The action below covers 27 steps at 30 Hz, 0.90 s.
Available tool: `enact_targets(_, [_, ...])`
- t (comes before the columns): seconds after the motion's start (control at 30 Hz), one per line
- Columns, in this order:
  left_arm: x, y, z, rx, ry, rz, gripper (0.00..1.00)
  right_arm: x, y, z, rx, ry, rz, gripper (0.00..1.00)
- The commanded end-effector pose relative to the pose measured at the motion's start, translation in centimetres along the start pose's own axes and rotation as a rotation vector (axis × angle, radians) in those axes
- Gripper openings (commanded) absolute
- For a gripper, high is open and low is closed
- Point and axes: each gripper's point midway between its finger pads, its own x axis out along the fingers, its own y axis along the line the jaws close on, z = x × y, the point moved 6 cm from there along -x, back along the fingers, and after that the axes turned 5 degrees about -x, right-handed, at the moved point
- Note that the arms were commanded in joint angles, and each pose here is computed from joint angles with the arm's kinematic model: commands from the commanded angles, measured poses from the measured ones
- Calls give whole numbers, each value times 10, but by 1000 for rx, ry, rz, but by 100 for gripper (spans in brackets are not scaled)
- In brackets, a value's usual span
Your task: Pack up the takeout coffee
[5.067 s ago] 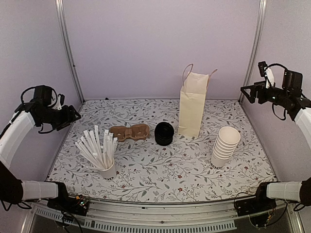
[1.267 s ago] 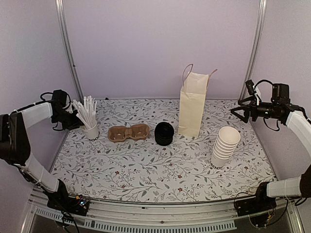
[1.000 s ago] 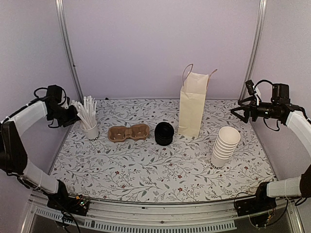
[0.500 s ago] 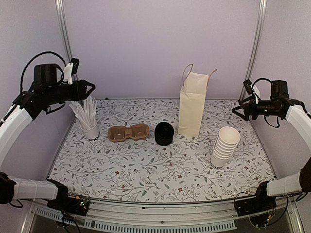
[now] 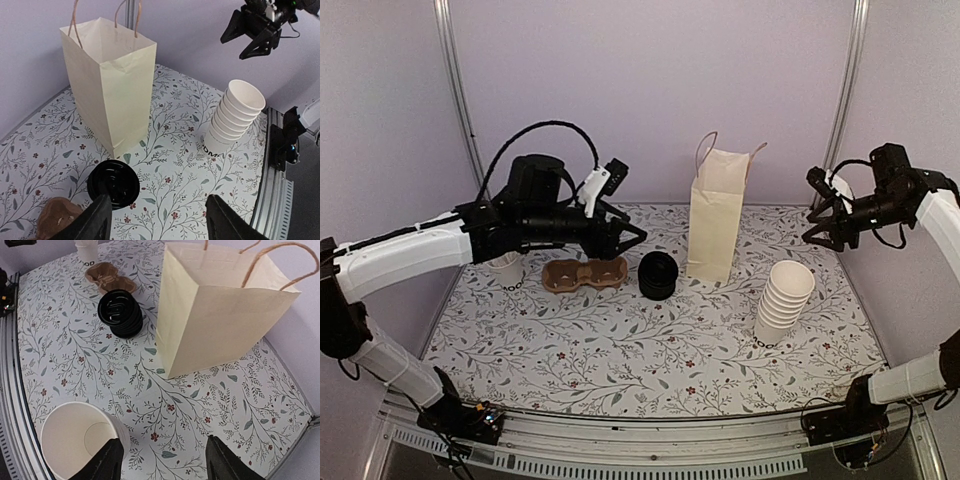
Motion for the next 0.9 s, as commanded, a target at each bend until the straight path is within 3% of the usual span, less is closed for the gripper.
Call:
enact_targets(0.0, [41,-25,-5,-7,-18,-143,66,2,46,8,-201,94,144,55])
enact_targets(0.17, [74,-57,-6,-45,-48,-254,65,25,76,9,-296,258,266,46])
enact_targets(0.37, [108,-64,-12,-131,-27,-284,64,28,95,17,-342,291,329,45])
enact_targets(0.67, [148,-75,-25,-198,23,-343,62,30,108,-7,-332,402,322,43])
enact_targets(0.87, [162,-80,-29,-222,41,-379,62,30,111,-16,-318,429,321,35])
